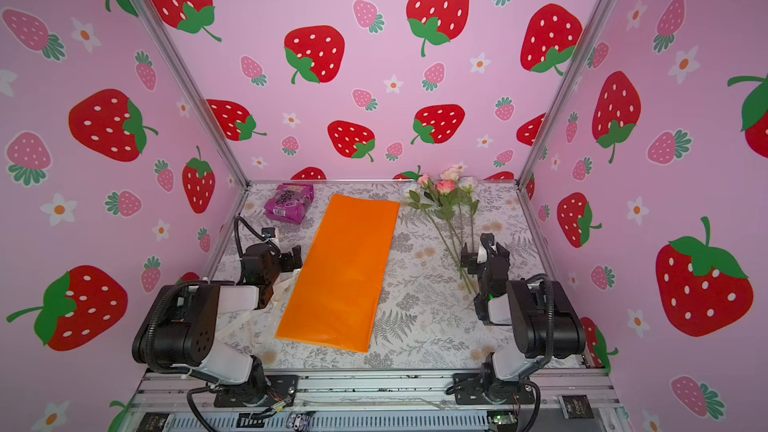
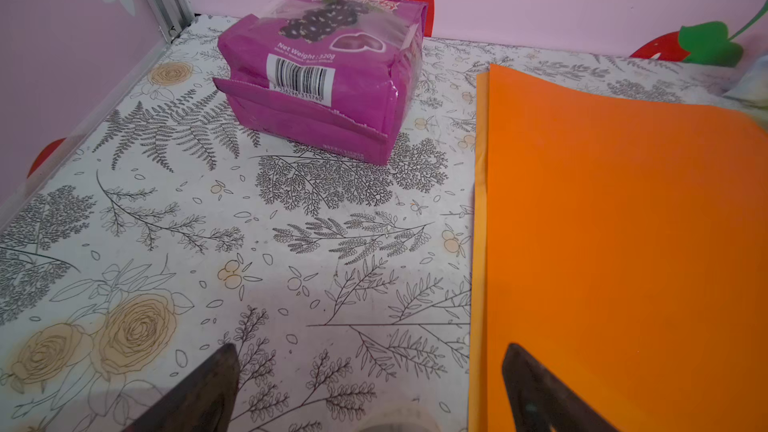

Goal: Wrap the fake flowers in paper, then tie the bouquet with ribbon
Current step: 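Raise both grippers from rest toward the orange sheet and roses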

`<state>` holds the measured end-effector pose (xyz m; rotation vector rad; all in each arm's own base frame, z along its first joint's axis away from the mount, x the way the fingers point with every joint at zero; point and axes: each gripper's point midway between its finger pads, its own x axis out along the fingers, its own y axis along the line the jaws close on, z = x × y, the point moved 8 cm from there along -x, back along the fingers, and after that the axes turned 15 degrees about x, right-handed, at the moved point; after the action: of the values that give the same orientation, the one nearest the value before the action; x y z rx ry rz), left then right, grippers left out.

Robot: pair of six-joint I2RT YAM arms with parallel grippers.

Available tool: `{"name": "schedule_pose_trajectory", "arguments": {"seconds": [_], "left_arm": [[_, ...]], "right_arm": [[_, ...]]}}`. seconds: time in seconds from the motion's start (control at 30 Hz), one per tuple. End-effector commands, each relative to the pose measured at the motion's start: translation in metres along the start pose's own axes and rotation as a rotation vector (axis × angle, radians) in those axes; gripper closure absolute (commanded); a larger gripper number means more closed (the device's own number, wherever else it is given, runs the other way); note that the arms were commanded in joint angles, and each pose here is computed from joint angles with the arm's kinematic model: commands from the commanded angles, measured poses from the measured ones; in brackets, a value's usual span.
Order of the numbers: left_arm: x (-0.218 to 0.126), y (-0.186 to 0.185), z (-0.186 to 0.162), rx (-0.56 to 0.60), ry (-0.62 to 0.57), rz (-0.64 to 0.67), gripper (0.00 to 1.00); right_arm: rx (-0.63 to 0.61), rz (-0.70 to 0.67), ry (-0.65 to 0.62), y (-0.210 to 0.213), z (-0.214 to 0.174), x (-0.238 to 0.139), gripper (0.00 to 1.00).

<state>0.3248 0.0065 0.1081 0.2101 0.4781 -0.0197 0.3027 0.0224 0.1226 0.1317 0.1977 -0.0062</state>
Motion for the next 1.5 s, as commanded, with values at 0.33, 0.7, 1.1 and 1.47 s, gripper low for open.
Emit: {"name": "schedule_pose_trajectory", "arguments": {"seconds": [0.33, 0.7, 1.1, 1.47], "left_arm": [[0.001, 0.002, 0.012, 0.017, -0.041, 0.013, 0.01], [0.002, 0.002, 0.012, 0.018, -0.042, 0.013, 0.01], [-0.008, -0.001, 0.015, 0.035, -0.084, -0.008, 0.01], [-0.066, 0.029, 0.043, -0.257, -0.012, 0.204, 0.01]], "right_arm": [[0.002, 0.007, -0.045, 0.002, 0.009, 0.002, 0.0], [0.002, 0.006, -0.043, 0.001, 0.009, 0.002, 0.0], [-0.026, 0.068, -0.043, 0.008, 0.011, 0.0, 0.0], [0.234, 0.026, 0.137, 0.015, 0.055, -0.01, 0.0]]}}
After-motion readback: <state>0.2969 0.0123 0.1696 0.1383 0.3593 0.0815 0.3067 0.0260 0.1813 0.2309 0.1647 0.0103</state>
